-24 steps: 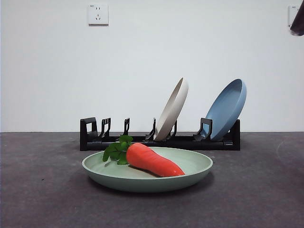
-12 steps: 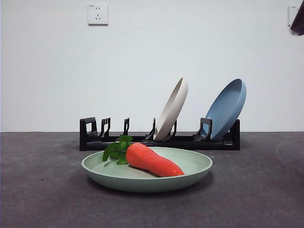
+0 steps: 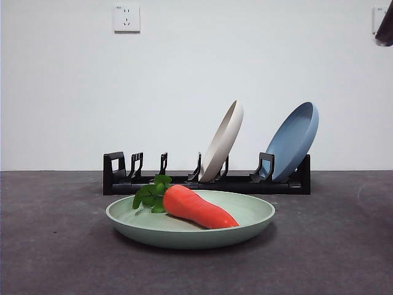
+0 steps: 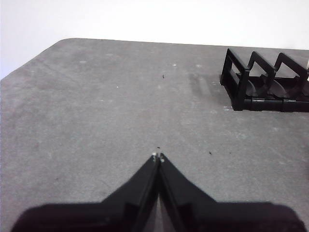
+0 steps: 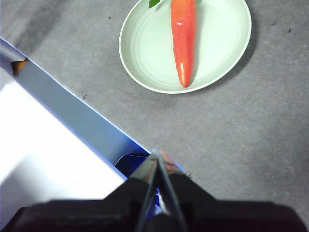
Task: Take the green plate from the plate rack,put the plate on the table,take the carrot from the table,put the carrot in the plate
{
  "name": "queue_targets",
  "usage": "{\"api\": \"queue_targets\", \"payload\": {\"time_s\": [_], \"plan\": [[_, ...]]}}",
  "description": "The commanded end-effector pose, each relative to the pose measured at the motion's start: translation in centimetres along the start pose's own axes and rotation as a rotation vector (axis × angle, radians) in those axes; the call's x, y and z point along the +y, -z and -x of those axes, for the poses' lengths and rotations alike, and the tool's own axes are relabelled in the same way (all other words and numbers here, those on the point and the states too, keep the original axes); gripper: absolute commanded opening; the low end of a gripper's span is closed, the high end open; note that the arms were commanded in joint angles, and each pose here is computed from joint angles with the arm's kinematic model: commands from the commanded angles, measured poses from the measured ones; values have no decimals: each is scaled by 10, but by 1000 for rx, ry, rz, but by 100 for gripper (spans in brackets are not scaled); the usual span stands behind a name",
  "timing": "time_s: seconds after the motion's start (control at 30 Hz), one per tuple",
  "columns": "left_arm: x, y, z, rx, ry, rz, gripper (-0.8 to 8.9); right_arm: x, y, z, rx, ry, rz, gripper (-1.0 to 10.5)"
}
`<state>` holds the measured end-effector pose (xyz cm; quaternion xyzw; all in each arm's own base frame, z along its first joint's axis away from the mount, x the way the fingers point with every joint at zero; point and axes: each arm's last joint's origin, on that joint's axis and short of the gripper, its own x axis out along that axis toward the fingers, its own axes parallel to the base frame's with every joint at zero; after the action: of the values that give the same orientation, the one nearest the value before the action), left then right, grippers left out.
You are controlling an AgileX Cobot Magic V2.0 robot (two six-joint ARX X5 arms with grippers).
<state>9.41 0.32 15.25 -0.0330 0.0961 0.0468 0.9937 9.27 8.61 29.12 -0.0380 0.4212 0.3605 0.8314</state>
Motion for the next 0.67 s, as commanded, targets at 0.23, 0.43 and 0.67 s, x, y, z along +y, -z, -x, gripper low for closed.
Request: {"api": "queue_targets", "payload": {"time_s": [0.23,0.43,0.67], "plan": [[0,3,-1,5,-2,7,-3,-5,3,14,-96,99,97,1],[0,3,-1,5,-1,7,-3,-17,3,43,-395,231,48,1],[0,3,-1,5,-1,7,-3,-40,26,46,-730,456,-1,1]]}}
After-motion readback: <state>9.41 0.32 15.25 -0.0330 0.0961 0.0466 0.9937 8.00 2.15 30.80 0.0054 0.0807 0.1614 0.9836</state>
